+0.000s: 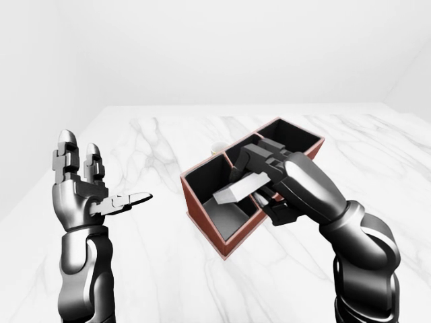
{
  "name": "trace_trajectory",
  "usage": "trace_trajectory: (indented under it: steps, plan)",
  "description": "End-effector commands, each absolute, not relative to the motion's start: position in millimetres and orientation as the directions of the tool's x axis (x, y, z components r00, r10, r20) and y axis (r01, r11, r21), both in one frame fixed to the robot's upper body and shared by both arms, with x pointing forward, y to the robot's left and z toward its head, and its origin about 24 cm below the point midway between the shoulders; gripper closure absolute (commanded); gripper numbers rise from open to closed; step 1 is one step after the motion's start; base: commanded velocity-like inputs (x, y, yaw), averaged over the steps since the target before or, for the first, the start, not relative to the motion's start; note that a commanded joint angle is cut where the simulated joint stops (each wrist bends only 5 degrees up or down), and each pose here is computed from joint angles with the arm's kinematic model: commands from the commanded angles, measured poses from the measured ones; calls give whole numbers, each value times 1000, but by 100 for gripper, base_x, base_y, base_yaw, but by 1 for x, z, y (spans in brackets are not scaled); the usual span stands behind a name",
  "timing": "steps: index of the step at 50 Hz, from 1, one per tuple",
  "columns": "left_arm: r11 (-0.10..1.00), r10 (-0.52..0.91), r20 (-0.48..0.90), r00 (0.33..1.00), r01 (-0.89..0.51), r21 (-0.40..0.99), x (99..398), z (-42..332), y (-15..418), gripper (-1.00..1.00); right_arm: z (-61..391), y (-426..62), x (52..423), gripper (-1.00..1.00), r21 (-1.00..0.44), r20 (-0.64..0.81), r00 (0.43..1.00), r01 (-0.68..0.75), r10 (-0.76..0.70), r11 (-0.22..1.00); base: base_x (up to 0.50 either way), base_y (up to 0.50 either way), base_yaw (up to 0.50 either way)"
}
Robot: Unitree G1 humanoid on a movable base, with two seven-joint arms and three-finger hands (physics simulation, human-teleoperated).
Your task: Pick up the book and place it in the left compartment of the caddy.
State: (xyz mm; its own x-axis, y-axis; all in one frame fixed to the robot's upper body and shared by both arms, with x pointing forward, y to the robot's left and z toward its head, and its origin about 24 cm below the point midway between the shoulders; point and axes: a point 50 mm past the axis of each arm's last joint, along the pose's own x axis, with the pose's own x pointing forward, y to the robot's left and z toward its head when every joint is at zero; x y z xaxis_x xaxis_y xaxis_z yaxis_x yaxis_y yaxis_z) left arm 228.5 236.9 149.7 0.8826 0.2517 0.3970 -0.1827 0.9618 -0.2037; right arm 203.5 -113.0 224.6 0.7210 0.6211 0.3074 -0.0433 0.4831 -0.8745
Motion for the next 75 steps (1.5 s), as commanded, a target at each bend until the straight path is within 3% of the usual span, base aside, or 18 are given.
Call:
trace_trajectory:
  steps: [1,75]
  plan:
    - [962,253,399,881,-183,-204,228,150,237,-100,225,-114,204,100,-868,311,715,-56,626,494,0,0,0]
    - [961,254,401,880,-184,-205,229,151,238,-100,189,-107,217,100,-870,163,814,-148,557,471,0,0,0]
